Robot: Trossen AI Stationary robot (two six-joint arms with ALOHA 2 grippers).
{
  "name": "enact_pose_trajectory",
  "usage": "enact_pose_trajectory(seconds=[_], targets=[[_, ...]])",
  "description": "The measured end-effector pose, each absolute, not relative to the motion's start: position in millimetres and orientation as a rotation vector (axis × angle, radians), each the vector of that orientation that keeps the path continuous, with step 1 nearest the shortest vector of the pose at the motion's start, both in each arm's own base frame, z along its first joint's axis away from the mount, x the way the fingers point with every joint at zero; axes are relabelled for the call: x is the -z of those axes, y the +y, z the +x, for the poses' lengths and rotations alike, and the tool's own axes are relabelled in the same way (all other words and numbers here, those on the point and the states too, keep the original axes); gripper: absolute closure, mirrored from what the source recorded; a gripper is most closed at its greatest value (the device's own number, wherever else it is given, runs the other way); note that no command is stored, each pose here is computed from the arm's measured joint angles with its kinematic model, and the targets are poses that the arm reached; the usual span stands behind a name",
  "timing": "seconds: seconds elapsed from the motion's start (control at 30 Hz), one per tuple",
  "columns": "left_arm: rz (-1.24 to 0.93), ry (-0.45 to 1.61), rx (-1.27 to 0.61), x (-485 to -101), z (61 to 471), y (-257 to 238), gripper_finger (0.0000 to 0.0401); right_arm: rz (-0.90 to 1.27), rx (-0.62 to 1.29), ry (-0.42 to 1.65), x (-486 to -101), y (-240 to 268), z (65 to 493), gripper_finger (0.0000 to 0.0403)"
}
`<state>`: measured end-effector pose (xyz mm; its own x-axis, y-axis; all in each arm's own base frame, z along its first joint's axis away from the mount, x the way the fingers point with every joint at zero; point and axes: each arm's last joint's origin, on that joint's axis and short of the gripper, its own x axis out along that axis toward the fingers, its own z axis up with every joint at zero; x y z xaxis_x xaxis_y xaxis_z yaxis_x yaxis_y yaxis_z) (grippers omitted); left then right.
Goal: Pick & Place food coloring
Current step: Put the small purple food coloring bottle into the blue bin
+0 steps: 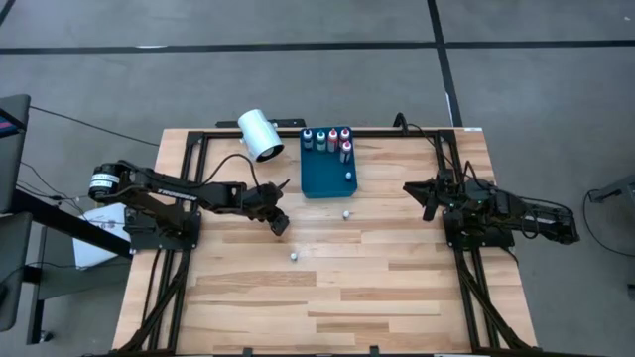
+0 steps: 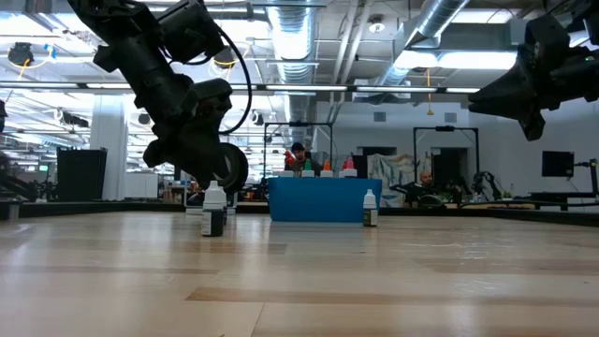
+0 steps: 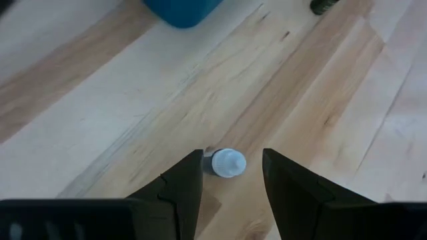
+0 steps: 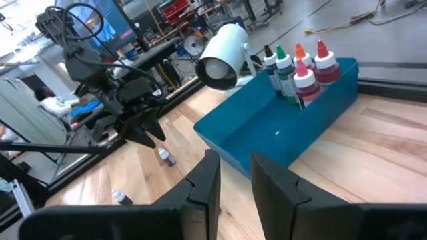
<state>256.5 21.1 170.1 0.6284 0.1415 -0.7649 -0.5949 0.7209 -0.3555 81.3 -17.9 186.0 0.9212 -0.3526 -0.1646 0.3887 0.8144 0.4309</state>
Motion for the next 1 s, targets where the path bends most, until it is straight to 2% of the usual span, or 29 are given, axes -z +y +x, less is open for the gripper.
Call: enact_pose_trajectory(seconds=[1.0], targets=[[-0.661,0.881,-0.472,-129.9,272.5,20.8,0.0255,0.507,0.418,0.077,-185.3,-18.3,80.9,0.0332]])
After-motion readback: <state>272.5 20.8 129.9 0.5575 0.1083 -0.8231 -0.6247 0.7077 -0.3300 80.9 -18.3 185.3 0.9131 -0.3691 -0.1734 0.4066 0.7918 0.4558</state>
